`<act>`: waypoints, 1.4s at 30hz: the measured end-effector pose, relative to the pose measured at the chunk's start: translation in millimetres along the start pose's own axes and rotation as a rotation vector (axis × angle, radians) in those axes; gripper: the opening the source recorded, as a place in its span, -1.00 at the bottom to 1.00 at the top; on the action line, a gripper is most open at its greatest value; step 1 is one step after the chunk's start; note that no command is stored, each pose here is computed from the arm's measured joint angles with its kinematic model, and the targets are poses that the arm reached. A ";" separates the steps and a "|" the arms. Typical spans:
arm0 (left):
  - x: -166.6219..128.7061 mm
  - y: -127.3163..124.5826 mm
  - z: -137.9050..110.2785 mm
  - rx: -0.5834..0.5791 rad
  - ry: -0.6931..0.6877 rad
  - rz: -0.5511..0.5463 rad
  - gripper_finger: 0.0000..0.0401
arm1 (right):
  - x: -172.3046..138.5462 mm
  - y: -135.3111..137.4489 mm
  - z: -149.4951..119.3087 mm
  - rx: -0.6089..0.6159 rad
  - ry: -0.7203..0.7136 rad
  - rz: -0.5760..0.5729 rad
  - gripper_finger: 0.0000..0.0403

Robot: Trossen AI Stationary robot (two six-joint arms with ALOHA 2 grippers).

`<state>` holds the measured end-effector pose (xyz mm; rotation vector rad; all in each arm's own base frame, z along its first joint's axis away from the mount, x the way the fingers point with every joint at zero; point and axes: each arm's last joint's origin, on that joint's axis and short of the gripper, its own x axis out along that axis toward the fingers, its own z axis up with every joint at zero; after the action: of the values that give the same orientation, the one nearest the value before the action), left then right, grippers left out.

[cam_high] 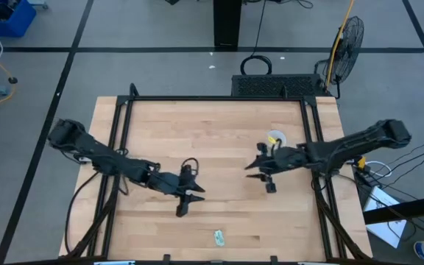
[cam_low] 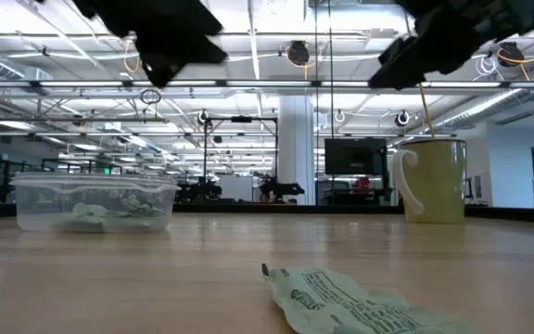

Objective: Pick and place Stevia / Truvia into bins
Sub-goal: Put the stevia packet into the transparent bin

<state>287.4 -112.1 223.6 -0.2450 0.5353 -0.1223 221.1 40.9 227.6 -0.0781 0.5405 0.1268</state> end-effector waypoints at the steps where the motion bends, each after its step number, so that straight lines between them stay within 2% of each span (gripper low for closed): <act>1: 7.7 0.4 -2.7 0.005 0.005 -0.003 -0.29 | -1.8 2.6 -4.5 -0.018 -0.057 0.038 -0.41; 4: 33.8 -2.3 -3.4 0.063 -0.004 -0.063 -0.29 | -6.6 6.9 -16.5 -0.072 -0.167 0.103 -0.41; 6: 52.2 -6.9 -3.6 0.117 0.022 -0.096 -0.29 | -9.7 7.4 -22.1 -0.096 -0.185 0.104 -0.41; 11: 95.3 -13.4 -8.7 0.213 0.182 -0.106 -0.29 | -18.9 4.2 -16.7 -0.145 -0.245 0.014 -0.41; 18: 136.2 -26.8 -17.7 0.207 0.315 -0.287 -0.29 | -27.0 2.3 -14.2 -0.170 -0.272 -0.021 -0.41; 21: 142.8 -33.6 -25.7 0.217 0.337 -0.305 -0.29 | -27.5 2.3 -13.6 -0.184 -0.277 -0.023 -0.41; 24: 142.1 -44.2 -38.5 0.289 0.363 -0.314 -0.29 | -27.4 2.3 -13.4 -0.184 -0.279 -0.023 -0.41; 28: 142.5 -55.1 -48.6 0.355 0.354 -0.270 -0.29 | -27.2 2.3 -13.5 -0.177 -0.278 -0.022 -0.41; 42: 149.0 -53.0 -60.5 0.313 0.388 -0.205 -0.30 | -27.2 2.3 -13.5 -0.175 -0.278 -0.022 -0.41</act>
<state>380.5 -201.7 114.3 0.0338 0.8660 -0.4549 190.8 39.1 230.0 -0.2334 0.2503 0.1606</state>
